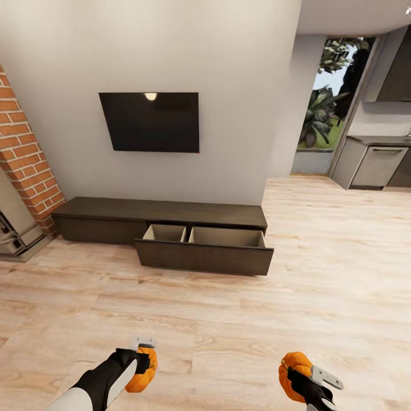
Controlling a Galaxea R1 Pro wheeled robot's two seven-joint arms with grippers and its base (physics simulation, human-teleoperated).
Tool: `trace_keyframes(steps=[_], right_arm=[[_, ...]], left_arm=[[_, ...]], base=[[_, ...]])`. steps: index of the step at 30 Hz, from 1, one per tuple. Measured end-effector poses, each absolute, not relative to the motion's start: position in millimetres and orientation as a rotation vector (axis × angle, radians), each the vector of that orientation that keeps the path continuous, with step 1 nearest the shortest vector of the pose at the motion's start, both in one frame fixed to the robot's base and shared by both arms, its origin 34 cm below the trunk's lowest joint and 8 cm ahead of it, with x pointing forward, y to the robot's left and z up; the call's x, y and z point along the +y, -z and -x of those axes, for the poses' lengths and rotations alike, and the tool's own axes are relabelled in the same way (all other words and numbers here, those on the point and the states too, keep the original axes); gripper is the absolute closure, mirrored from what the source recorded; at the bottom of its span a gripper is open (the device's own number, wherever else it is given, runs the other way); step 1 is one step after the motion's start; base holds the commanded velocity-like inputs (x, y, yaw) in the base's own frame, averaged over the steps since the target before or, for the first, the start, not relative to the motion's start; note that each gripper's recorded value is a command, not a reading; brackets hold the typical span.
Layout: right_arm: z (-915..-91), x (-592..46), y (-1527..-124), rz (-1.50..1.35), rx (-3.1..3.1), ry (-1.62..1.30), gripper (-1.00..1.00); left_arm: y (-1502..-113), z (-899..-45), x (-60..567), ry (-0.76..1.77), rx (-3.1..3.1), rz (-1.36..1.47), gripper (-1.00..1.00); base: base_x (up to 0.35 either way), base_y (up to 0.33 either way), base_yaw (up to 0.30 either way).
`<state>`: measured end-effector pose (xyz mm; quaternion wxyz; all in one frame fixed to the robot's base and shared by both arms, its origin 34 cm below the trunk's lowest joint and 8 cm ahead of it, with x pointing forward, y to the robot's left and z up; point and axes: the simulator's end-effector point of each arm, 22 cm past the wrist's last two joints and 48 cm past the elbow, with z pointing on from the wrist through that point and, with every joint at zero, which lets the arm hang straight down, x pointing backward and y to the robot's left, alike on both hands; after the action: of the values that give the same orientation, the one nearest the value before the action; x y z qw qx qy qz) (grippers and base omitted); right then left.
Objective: Place each of the two pumpkins and all three candles from the living room inside a cabinet in the living room (use any cabinet), then make sure every cabinet is closed, and position the cauldron so it is next to a table in the living room.
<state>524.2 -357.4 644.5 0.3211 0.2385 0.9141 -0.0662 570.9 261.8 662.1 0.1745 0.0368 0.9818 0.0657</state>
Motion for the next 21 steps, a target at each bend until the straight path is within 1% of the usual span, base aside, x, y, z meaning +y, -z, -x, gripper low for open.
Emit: trace_keyframes(steps=[13,21], right_arm=[[-531,-357,-653,-0.625,2.381,0.165,1.00],[-533,-355,-655,-0.619,2.376,0.156,1.00]], left_arm=[[-672,-577,262,-0.186,2.761,-0.104,1.00],[-674,-579,262,-0.185,2.755,-0.102,1.00]], base=[[0.315,0.000,0.000],[0.271,0.000,0.018]])
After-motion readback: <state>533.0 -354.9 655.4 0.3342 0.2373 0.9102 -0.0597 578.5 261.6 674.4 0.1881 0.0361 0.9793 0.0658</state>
